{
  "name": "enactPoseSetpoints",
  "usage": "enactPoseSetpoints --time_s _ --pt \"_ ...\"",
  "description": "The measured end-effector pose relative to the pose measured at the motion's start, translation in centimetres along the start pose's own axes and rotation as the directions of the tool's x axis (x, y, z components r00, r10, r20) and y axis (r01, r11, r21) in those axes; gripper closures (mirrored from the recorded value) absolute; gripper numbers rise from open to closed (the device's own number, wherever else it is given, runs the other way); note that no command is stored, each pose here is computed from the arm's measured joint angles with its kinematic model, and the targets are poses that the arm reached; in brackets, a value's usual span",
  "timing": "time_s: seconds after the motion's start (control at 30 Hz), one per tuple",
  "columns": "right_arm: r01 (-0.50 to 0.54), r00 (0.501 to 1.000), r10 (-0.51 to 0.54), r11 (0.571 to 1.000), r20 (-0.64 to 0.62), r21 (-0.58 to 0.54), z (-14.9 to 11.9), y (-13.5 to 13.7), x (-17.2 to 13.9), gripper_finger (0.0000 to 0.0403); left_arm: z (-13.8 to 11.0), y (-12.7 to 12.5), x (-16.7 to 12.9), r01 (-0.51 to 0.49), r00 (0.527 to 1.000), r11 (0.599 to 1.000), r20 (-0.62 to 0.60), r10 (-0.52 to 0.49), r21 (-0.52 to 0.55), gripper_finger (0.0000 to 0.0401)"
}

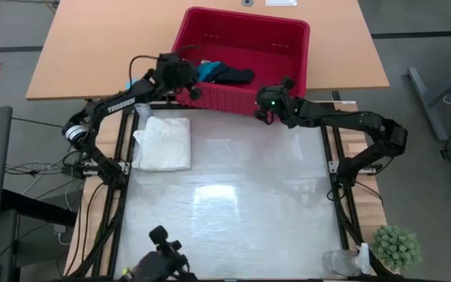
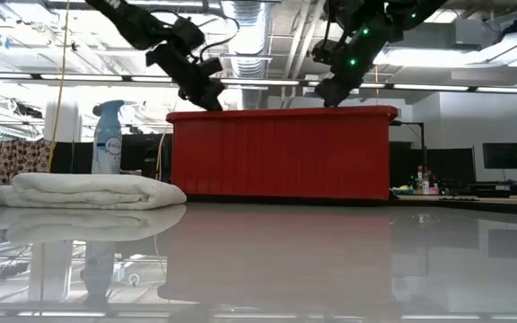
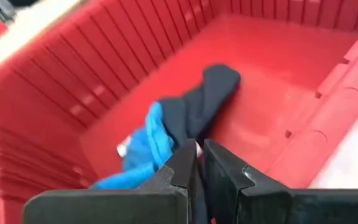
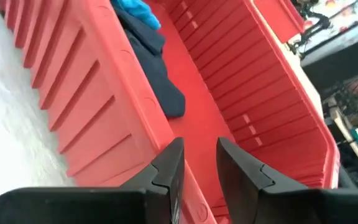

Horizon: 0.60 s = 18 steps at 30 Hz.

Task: Fold Laundry from Bin
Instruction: Fold the black shorts

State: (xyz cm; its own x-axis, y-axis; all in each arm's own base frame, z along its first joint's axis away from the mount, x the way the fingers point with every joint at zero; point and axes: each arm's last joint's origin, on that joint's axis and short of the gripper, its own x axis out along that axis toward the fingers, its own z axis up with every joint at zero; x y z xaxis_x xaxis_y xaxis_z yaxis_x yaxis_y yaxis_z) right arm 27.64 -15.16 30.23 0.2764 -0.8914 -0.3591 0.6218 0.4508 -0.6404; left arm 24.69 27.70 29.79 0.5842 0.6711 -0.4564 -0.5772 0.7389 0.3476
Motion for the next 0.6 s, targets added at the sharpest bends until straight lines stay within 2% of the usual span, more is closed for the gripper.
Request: enactPoseSetpoints --time_s 0.13,0.27,0.37,0.5,0.6 --pt "-0.012 1.000 0.013 0.999 0.016 -0.050 0.2 0.3 -0.6 0.0285 0.5 -0.9 -0.7 0.065 0.987 0.993 -0.140 -0.078 -0.098 0.0377" --pt "-0.010 0.999 0.012 0.998 0.047 -0.057 0.6 0.0 -1.2 0.0285 1.0 -2.5 -2.4 0.127 0.968 0.964 -0.184 -0.172 -0.232 0.0377" --pt "-0.010 0.999 0.012 0.998 0.046 -0.057 0.5 -0.1 -1.3 0.0285 1.4 -4.1 -3.1 0.170 0.953 0.943 -0.196 -0.231 -0.288 0.0377" --pt "-0.012 0.999 0.015 0.998 0.047 -0.062 0.6 -0.1 -1.6 0.0285 1.9 -6.2 -3.5 0.218 0.939 0.938 -0.204 -0.277 -0.269 0.0377" --pt "0.006 0.999 -0.003 0.999 0.054 -0.053 0.7 -0.2 -1.9 0.0285 2.4 -7.5 -3.7 0.191 0.951 0.963 -0.208 -0.229 -0.189 0.0378"
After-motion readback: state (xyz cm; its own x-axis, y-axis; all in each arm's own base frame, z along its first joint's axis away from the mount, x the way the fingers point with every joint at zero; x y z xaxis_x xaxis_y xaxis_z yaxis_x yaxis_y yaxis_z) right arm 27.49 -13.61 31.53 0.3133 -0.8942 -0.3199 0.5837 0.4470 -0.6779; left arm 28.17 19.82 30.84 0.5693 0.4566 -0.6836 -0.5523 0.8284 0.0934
